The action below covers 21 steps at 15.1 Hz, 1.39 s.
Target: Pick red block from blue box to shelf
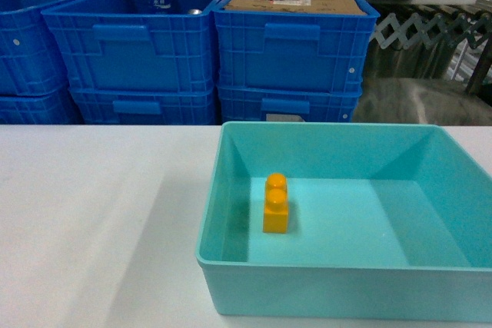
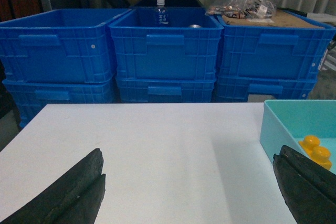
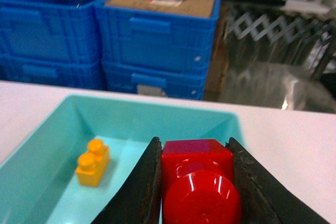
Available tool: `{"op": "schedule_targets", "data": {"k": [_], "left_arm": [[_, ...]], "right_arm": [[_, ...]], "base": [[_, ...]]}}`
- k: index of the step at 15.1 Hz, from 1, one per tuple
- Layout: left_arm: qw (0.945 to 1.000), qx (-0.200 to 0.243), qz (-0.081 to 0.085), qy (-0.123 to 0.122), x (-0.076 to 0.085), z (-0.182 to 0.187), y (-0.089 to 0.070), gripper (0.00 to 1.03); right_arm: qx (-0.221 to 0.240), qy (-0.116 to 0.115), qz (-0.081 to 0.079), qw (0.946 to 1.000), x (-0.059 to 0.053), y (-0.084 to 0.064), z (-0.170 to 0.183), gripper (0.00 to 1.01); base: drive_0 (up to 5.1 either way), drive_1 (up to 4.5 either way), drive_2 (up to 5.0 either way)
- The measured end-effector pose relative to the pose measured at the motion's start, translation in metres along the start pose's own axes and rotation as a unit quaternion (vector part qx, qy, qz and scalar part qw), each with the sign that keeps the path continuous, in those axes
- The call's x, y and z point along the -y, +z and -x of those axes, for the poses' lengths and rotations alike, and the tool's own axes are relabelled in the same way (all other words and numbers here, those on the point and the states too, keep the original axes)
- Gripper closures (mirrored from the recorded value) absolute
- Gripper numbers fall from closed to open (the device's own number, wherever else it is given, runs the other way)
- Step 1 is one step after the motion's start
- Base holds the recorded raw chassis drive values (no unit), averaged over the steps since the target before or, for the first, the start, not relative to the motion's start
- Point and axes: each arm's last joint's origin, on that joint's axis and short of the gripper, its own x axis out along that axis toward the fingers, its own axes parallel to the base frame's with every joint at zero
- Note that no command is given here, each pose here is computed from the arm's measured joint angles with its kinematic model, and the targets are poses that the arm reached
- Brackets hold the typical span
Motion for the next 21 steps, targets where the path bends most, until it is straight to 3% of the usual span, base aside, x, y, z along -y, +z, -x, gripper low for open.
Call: {"op": "schedule_targets", "data": {"k": [1,2,8,9,12,13,14,21], "left_arm": [[1.0000,0.001,0.000,0.000,0.000,0.000,0.000,0.05],[1.0000,0.000,0.000,0.000,0.000,0.000,0.000,0.05],[1.0000,0.000,0.000,0.000,0.000,0.000,0.000,0.05],[1.0000,0.000,0.000,0.000,0.000,0.000,0.000,0.05],[1.0000,0.000,0.000,0.000,0.000,0.000,0.000,0.05],[1.0000,0.000,0.000,0.000,0.000,0.000,0.000,0.05],[1.0000,0.000,0.000,0.000,0.000,0.000,0.000,0.05],[1.0000,0.000,0.000,0.000,0.000,0.000,0.000,0.05]], "right_arm": [[0.019,-0.035,-0.011,0.9992,0.015,-0.001,0.008,0.72],[0.015,-0.041,-0.011,0.9990,0.022,-0.004,0.014,0.72],[0.031,-0.037,-0.014,0.9987,0.046,-0.019,0.038,0.72],[0.009,-0.036,-0.012,0.9992,0.049,-0.024,0.041,0.72],[0.028,-0.034,-0.014,0.9989,0.055,-0.019,0.049,0.72],[0.026,-0.031,-0.013,0.9991,0.061,-0.019,0.051,0.72],[0.025,-0.045,-0.014,0.9986,0.065,-0.019,0.054,0.72],[0.029,-0.036,-0.013,0.9988,0.063,-0.019,0.066,0.73]], "base": [[0.0,0.00,0.0],[0.0,0.00,0.0],[0.0,0.00,0.0],[0.0,0.00,0.0],[0.0,0.00,0.0],[0.0,0.00,0.0],[0.0,0.00,0.0],[0.0,0.00,0.0]]}}
